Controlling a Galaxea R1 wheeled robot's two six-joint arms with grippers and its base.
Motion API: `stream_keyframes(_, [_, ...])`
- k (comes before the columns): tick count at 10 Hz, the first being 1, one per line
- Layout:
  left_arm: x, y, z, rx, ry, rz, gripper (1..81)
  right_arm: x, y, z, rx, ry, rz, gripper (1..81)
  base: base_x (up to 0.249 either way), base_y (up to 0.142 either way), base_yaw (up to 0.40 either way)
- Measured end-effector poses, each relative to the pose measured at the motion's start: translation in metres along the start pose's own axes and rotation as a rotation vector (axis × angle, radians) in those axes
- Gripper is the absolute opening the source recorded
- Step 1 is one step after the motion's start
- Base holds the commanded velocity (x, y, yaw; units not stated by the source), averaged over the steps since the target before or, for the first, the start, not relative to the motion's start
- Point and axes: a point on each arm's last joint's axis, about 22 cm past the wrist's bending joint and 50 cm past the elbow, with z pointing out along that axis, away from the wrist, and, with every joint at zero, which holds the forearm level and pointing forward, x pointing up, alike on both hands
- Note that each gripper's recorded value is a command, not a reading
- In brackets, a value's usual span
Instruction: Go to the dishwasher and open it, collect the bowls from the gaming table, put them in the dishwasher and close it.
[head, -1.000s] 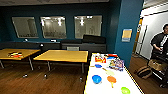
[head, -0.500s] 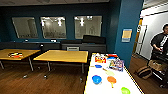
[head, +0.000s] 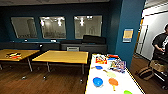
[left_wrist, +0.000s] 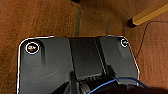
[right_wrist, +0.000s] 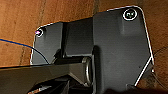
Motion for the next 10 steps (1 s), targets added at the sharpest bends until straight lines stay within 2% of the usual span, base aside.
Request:
stream_keyframes(6, [-0.0011,0.0003,-0.0001,0.0,0.0,0.0,81.1,-0.0018,-0.0001,-0.0001,0.0,-0.003,0.0,81.1,0.099,0.0,0.0])
stream_keyframes(8, [-0.0022,0.0002,-0.0002,0.0,-0.002,0.0,81.1,0.0004,0.0,0.0,0.0,0.0,0.0,81.1,0.101,-0.075,0.0])
stream_keyframes(10, [0.0026,-0.0022,-0.0003,0.003,0.002,0.002,81.1,0.0028,-0.0026,0.0009,0.003,0.002,-0.001,81.1,0.0,0.0,0.0])
